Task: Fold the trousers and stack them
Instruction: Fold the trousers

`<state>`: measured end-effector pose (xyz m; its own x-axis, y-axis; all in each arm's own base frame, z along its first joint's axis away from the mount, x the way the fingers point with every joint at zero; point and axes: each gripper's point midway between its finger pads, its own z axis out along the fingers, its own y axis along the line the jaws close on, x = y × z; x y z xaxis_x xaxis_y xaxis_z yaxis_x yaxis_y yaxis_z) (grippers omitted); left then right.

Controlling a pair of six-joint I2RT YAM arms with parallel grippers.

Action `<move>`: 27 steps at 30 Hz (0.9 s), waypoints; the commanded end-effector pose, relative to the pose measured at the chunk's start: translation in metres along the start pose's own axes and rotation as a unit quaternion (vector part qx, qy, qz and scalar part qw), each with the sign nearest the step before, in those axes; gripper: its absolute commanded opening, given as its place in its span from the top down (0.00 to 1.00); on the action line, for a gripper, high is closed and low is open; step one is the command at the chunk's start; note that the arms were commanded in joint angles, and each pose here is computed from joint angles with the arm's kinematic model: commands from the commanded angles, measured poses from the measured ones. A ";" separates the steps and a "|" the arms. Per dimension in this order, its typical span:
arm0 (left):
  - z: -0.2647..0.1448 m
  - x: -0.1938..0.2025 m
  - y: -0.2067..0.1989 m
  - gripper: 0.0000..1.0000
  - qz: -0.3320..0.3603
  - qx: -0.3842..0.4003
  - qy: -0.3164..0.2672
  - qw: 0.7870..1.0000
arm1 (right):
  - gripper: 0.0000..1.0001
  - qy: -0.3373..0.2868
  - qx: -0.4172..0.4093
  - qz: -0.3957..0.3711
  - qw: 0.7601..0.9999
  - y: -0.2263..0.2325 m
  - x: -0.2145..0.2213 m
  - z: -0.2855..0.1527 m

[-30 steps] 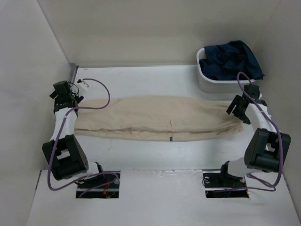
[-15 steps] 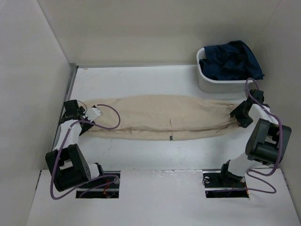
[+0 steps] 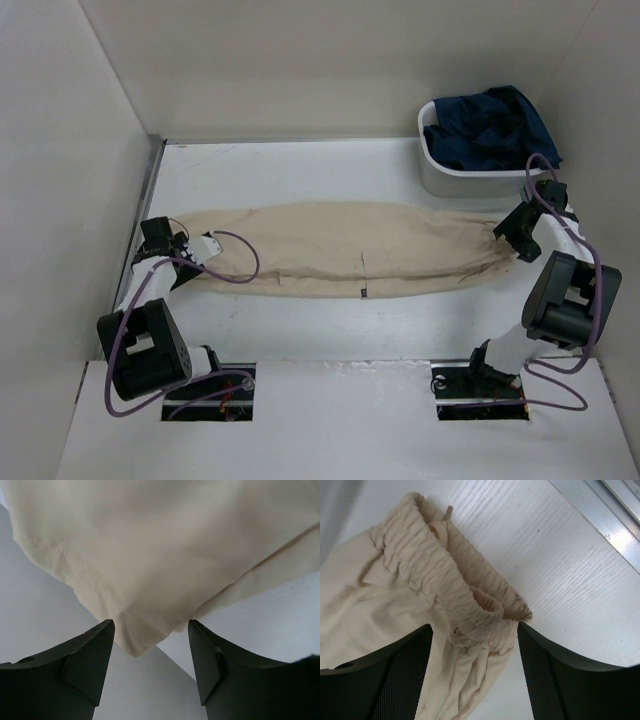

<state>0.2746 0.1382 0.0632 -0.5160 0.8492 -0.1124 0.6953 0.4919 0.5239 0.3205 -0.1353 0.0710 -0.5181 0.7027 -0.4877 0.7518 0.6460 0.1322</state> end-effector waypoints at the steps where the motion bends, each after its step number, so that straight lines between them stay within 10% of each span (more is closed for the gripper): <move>1: 0.009 0.004 0.009 0.43 0.013 -0.014 0.005 1.000 | 0.27 -0.021 -0.013 0.003 1.000 0.012 -0.025 0.005; 6: 0.013 0.007 0.011 0.73 0.017 -0.024 0.016 0.999 | 0.32 -0.024 -0.015 -0.003 1.000 0.019 -0.035 0.010; 12: 0.015 0.009 0.012 0.83 0.016 -0.029 0.021 0.999 | 0.37 -0.006 -0.017 0.006 1.000 0.019 -0.028 0.012; 19: 0.010 0.015 0.031 0.93 0.009 -0.058 0.033 0.998 | 1.00 -0.021 -0.021 0.005 1.000 0.017 -0.033 -0.007; 27: -0.009 0.023 0.070 0.96 -0.009 -0.101 0.037 0.994 | 1.00 -0.072 -0.030 0.038 0.996 -0.009 -0.042 -0.071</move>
<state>0.2906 0.1719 0.0721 -0.5562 0.8285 -0.0651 0.6397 0.4768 0.6028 0.3213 -0.1399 0.1242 -0.4613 0.7037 -0.5405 0.7394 0.6416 0.2042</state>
